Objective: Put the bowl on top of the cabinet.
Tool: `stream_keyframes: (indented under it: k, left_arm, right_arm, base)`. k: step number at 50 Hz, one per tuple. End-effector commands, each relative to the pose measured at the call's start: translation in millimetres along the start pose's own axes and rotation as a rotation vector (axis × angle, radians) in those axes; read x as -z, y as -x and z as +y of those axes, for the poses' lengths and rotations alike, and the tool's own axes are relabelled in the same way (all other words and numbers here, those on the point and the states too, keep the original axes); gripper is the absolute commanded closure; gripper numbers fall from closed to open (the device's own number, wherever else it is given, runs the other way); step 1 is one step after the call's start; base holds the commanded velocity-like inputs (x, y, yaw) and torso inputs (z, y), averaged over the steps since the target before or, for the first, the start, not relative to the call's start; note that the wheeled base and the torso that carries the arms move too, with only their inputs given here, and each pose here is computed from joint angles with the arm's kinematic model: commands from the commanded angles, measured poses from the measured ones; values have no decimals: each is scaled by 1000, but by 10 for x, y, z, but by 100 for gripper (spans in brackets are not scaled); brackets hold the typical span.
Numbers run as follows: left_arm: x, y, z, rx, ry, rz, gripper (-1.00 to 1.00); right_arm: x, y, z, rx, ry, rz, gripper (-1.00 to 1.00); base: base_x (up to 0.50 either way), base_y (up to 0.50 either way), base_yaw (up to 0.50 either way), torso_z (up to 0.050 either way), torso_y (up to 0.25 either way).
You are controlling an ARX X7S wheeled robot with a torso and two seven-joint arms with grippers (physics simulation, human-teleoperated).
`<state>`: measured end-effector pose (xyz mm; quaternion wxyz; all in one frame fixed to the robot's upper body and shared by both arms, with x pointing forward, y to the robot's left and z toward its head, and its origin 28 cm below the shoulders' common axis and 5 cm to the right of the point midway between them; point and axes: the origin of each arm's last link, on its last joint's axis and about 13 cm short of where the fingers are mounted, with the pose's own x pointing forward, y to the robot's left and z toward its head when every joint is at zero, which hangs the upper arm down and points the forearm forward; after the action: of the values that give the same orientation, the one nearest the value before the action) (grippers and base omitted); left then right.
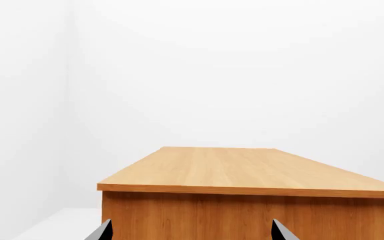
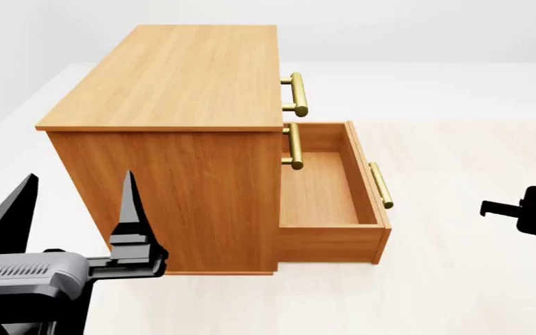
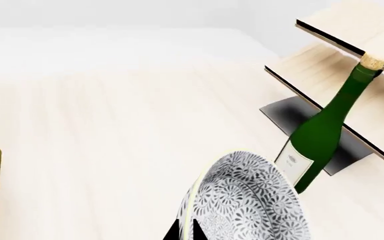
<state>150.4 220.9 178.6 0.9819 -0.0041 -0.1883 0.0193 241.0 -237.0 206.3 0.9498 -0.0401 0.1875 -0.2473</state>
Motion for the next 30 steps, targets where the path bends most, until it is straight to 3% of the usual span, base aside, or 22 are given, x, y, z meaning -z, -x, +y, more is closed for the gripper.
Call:
stream_keyframes:
  k: [1,23,30]
  left_arm:
    - [-2,-2,2,-2,0,0,-100]
    - [14,1,11,-4,3,-1,-100]
    - [12,-6,17,-6,5,0,-100]
  right_arm:
    - [-279,40,69,-6,19,-61,100]
    - [-722,7,234,-40,57,-107,100]
    - [-943,24,383,-78,67,-133,100]
  base:
    - [0,0,0,0,0]
    - [0,0,0,0,0]
    - [0,0,0,0,0]
